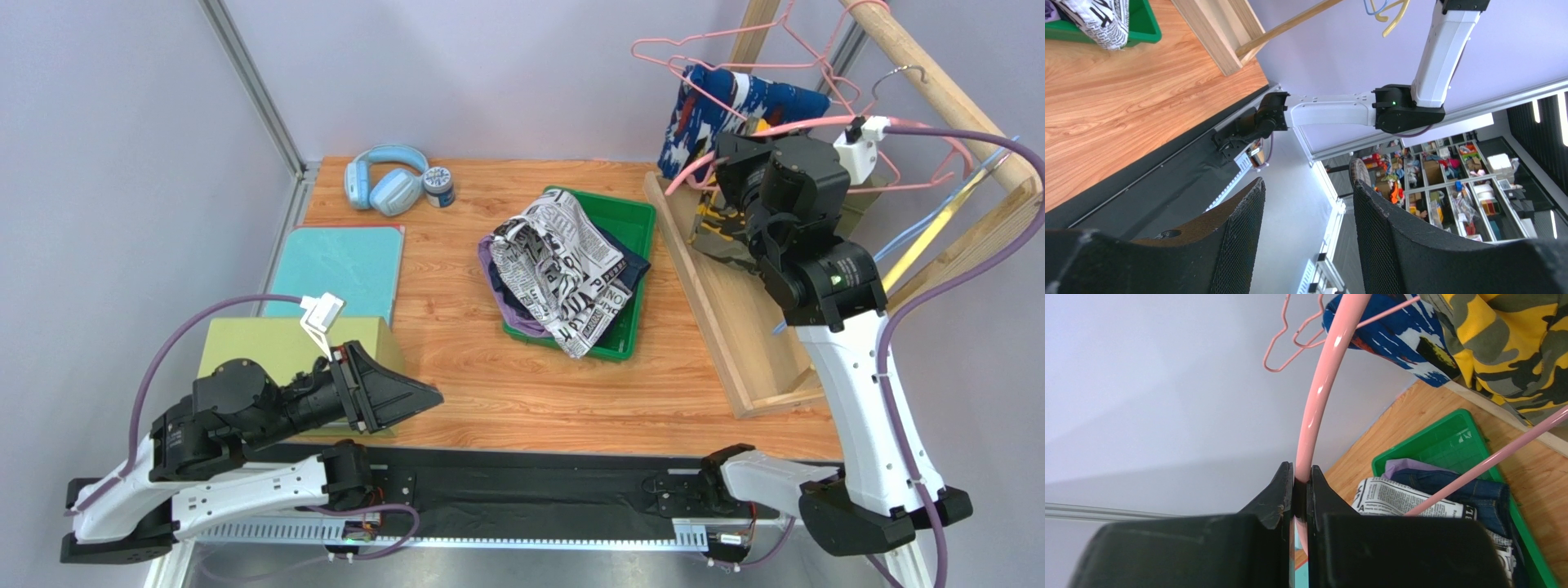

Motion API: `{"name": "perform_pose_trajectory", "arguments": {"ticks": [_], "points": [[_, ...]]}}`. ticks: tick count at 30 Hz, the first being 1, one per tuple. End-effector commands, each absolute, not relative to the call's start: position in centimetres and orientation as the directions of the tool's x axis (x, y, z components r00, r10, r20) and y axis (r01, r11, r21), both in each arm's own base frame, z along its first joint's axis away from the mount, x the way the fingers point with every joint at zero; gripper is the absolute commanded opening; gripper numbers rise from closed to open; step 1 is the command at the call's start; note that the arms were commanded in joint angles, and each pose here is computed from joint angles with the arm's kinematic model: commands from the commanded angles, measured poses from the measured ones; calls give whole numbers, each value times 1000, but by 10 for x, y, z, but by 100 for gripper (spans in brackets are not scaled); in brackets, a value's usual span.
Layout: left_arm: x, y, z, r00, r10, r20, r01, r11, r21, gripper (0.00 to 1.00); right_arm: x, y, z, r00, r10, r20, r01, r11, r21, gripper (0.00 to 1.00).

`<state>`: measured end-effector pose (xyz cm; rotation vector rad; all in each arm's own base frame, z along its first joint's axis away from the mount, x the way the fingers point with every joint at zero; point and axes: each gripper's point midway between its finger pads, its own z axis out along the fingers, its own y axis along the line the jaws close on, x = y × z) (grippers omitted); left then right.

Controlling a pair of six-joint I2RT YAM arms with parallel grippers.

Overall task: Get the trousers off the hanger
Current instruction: Hang the hanger back to the clothesline with the right arm

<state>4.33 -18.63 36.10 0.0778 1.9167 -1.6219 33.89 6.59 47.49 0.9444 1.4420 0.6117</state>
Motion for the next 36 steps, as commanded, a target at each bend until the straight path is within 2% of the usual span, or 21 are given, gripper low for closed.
{"name": "perform_pose_trajectory", "arguments": {"ticks": [1, 15, 24, 27, 34, 36], "points": [[39, -186, 376, -811, -339, -478, 432, 205, -878, 61, 339, 59, 508, 95, 869, -486, 108, 476, 873, 0], [40, -191, 373, -820, -329, -469, 421, 208, -883, 60, 336, 15, 512, 197, 910, -366, 124, 347, 930, 0], [40, -197, 369, -825, -320, -465, 417, 210, -885, 60, 313, 14, 496, 192, 919, -344, 123, 326, 937, 1], [40, -199, 368, -828, -317, -462, 415, 207, -886, 60, 303, 17, 498, 176, 923, -343, 91, 332, 939, 7], [40, -200, 365, -830, -313, -462, 414, 208, -886, 60, 274, 21, 498, 142, 901, -410, 52, 407, 912, 37], [40, -201, 363, -831, -312, -460, 412, 210, -886, 60, 267, 23, 495, 123, 892, -436, 52, 433, 900, 42]]}}
